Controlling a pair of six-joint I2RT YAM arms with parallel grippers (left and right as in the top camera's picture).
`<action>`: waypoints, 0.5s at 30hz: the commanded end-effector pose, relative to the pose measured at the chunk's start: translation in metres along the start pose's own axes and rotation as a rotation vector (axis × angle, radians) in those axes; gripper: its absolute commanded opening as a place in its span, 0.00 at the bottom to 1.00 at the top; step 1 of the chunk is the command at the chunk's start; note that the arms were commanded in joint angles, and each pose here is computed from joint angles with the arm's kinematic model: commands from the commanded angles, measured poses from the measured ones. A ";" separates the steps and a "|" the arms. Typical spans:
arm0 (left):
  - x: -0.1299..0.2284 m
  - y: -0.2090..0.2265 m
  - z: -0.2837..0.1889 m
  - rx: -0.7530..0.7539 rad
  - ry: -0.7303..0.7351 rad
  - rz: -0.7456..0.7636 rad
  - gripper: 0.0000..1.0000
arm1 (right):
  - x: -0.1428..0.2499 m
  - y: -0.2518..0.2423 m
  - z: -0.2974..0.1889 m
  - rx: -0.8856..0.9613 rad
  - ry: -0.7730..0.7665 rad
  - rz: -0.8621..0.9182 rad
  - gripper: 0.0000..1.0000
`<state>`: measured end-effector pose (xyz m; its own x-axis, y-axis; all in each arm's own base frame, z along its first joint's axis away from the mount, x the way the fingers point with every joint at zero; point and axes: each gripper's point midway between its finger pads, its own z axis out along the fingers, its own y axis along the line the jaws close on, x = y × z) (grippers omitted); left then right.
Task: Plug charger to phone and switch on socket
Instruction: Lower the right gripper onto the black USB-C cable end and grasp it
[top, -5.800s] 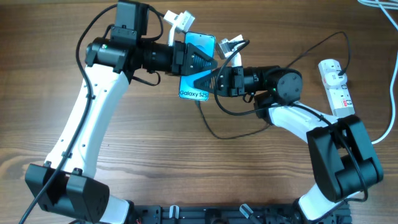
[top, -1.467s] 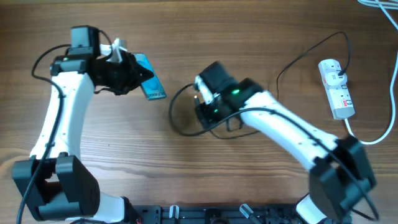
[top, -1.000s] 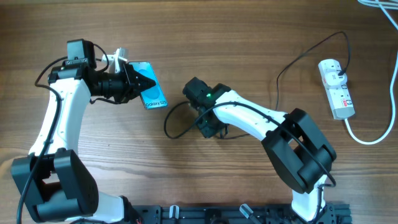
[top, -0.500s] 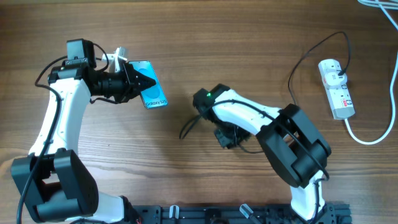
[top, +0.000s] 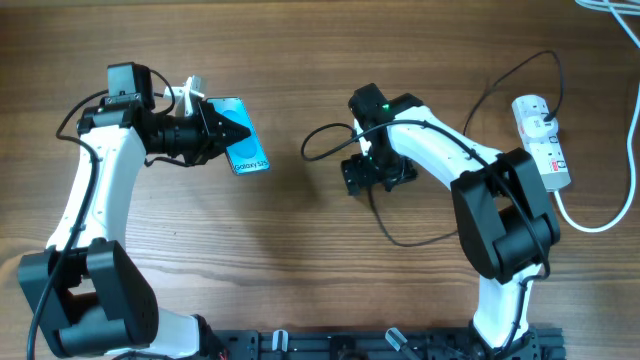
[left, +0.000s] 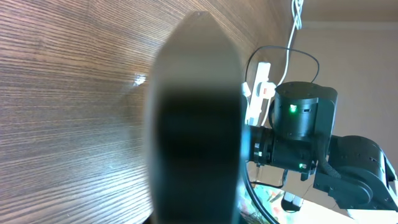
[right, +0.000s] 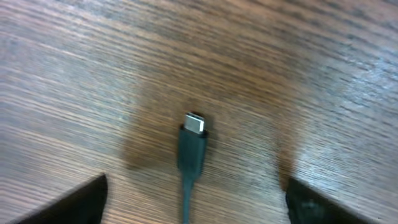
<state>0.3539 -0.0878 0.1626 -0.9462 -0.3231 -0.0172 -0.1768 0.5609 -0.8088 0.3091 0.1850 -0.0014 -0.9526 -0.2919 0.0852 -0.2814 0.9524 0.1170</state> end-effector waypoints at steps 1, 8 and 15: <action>0.001 -0.006 -0.002 0.038 0.005 0.001 0.04 | 0.022 0.000 0.024 -0.005 0.080 0.057 0.56; 0.001 -0.006 -0.002 0.038 0.003 0.003 0.04 | 0.032 -0.002 0.049 0.064 0.056 0.039 0.43; 0.001 -0.006 -0.002 0.038 0.003 0.003 0.04 | 0.025 -0.002 0.051 0.143 0.003 -0.008 0.31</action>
<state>0.3540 -0.0877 0.1626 -0.9462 -0.3231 -0.0180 -0.1762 0.5610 -0.8088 0.3089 0.1880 -0.0076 -0.9571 -0.2878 -0.0352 -0.2878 0.9577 -0.0042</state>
